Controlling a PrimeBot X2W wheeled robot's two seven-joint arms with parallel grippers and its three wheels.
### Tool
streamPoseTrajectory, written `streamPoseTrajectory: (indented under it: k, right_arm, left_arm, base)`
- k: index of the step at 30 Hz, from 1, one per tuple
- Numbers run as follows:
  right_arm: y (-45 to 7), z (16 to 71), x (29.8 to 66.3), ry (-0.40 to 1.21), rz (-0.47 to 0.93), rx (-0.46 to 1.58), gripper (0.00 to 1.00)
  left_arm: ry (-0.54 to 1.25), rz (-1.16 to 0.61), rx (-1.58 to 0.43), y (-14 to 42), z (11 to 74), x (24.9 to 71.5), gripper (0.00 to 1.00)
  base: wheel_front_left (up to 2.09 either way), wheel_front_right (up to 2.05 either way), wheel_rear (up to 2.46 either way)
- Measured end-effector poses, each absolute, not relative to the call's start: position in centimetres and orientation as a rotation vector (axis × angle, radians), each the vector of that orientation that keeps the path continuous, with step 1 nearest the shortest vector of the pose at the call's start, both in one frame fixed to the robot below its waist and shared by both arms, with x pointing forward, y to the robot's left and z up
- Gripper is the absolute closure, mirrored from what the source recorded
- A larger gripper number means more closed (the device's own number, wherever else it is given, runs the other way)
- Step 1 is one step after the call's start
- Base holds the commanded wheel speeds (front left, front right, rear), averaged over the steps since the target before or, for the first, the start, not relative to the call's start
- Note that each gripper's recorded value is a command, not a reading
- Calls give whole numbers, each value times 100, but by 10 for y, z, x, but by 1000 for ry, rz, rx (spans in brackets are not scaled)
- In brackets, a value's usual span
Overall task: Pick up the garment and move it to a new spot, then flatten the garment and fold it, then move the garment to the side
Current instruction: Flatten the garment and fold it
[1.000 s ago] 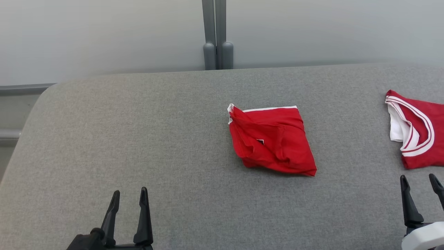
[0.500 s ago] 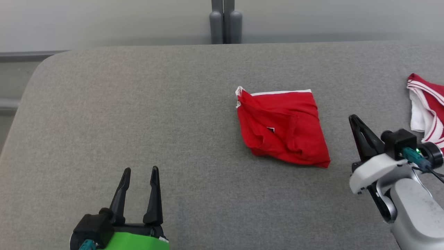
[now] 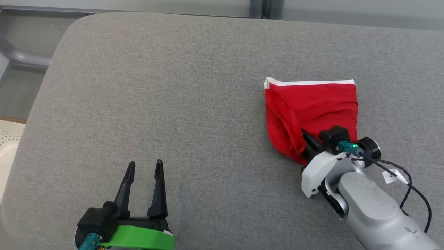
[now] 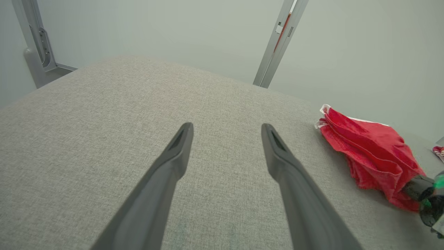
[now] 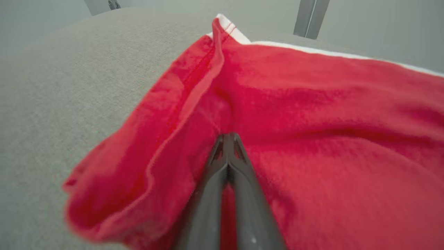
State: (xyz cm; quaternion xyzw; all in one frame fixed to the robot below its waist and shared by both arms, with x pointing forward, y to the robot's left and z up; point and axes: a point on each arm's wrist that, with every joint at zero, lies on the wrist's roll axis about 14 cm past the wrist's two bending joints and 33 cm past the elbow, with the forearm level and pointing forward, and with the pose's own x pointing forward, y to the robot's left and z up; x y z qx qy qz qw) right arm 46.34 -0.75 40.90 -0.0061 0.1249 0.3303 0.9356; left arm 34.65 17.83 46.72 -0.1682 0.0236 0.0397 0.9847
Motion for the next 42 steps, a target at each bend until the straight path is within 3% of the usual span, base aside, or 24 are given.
streamPoseTrajectory:
  k: [8,13,26,31,34,35,37,38,42]
  right_arm:
    - [34,420,437,225,824,-7,100]
    - [37,433,432,175,848,-25,100]
    - [53,415,387,237,941,-44,100]
    - [50,419,373,238,941,-13,100]
    - [33,444,390,165,856,42,100]
    - [23,457,398,123,812,60,97]
    - [2,475,404,59,748,60,43]
    - [-12,481,405,34,707,57,0]
    - [-74,500,402,-37,542,15,0]
  left_arm:
    - [43,66,-340,174,469,350,0]
    - [39,52,-343,170,471,351,0]
    - [22,41,-345,168,476,350,0]
    - [22,42,-347,168,476,346,0]
    - [19,29,-348,165,477,345,0]
    - [19,30,-346,166,477,344,0]
    - [18,26,-335,166,477,342,0]
    - [15,24,-331,166,478,342,0]
    - [12,6,-310,166,478,336,0]
  base:
    - [0,0,0]
    - [0,0,0]
    - [0,0,0]
    - [0,0,0]
    - [0,0,0]
    - [0,0,0]
    - [0,0,0]
    - [0,0,0]
    - [0,0,0]
